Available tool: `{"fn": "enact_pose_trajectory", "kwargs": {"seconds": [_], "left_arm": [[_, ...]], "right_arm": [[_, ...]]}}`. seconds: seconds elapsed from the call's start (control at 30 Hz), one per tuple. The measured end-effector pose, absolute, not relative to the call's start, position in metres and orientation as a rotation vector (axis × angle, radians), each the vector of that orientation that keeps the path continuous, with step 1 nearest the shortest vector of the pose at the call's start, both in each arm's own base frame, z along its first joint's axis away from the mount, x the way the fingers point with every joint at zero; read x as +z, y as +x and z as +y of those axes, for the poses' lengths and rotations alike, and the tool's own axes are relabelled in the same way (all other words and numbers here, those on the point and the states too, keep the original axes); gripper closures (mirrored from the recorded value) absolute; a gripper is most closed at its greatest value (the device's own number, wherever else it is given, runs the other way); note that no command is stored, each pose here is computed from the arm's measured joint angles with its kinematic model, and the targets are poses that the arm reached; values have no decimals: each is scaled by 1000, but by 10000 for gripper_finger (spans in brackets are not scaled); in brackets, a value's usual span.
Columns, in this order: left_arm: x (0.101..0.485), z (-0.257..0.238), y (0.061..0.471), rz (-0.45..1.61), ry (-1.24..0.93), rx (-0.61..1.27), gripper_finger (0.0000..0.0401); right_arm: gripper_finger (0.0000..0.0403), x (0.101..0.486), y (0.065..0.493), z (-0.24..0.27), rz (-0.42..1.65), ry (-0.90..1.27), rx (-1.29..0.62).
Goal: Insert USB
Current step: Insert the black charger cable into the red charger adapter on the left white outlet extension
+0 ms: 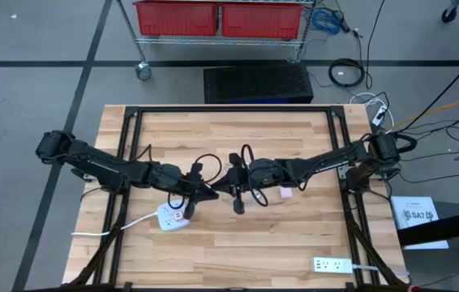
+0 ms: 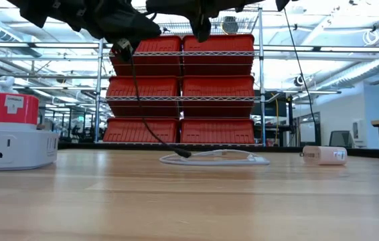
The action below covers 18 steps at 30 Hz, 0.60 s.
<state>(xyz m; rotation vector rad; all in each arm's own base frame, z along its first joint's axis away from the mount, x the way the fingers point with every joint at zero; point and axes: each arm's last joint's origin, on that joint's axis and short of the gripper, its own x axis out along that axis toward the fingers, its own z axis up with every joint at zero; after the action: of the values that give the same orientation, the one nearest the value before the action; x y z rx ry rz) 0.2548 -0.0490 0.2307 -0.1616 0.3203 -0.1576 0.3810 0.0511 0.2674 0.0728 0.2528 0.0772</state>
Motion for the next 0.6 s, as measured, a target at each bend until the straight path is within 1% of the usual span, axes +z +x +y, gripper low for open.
{"fn": "enact_pose_trajectory", "kwargs": {"seconds": [0.1,0.2,0.47,0.6], "left_arm": [[237,-48,252,286,-133,-133,380],[245,-46,248,240,-113,-118,380],[266,-50,234,131,-42,-35,380],[275,-58,230,57,-8,-16,380]], "right_arm": [[397,275,377,50,244,73,73],[379,285,371,49,223,70,73],[300,320,341,48,209,41,78],[270,316,335,54,261,33,97]]}}
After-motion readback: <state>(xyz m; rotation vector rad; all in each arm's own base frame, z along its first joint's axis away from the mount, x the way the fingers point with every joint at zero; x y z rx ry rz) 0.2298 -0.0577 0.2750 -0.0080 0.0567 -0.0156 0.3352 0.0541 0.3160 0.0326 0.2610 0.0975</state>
